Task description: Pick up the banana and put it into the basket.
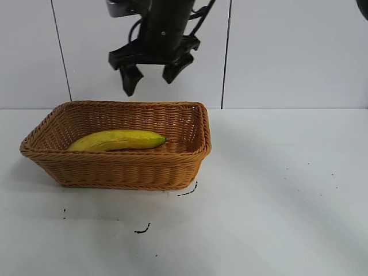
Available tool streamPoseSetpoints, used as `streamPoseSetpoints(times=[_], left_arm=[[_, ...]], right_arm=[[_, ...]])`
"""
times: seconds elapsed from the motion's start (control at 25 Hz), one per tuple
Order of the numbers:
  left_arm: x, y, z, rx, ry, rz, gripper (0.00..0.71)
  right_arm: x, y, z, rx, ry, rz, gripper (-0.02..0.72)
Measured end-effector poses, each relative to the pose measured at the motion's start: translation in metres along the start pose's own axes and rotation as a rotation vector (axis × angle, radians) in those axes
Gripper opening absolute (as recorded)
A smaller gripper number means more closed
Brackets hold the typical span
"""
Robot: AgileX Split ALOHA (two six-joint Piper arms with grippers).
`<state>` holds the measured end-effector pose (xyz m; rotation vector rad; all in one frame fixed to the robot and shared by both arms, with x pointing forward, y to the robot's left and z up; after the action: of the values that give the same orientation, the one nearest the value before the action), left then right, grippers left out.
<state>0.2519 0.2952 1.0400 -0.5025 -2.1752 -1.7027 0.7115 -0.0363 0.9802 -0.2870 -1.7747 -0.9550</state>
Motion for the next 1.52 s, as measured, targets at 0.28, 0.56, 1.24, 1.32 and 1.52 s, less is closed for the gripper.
streamPoseSetpoints(times=[0.28,0.56,1.24,1.32,1.52], left_arm=[[0.000,0.000,0.000,0.000,0.000,0.000,0.695],[0.000,0.000,0.000,0.000,0.000,0.000,0.695],[0.000,0.000,0.000,0.000,0.000,0.000,0.695],[0.000,0.000,0.000,0.000,0.000,0.000,0.695],[0.000,0.000,0.000,0.000,0.000,0.000,0.695]], right_arm=[[0.007,-0.053,-0.107,-0.209,-0.071,0.112,0.626],[0.024,-0.113,-0.189,-0.382,-0.134,0.190,0.626],[0.072,-0.164,-0.169,-0.462,-0.099,0.335,0.626],[0.088,-0.176,-0.154,-0.495,-0.080,0.361,0.626],[0.132,-0.209,-0.110,-0.521,-0.041,0.404,0.626]])
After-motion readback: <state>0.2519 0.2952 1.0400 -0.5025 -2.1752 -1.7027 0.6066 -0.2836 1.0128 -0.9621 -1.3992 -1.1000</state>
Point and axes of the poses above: a point on each arm's last joint axis where the gripper is mounted, x pointing back along that axis away from the gripper, z along the wrist's bending axis when the last joint is at zero, y = z × x, the point moved 2 cm from there along -x, pointing out along that axis toward the gripper, and after that the axes turned 15 degrees about x, right-handed, at the moved point
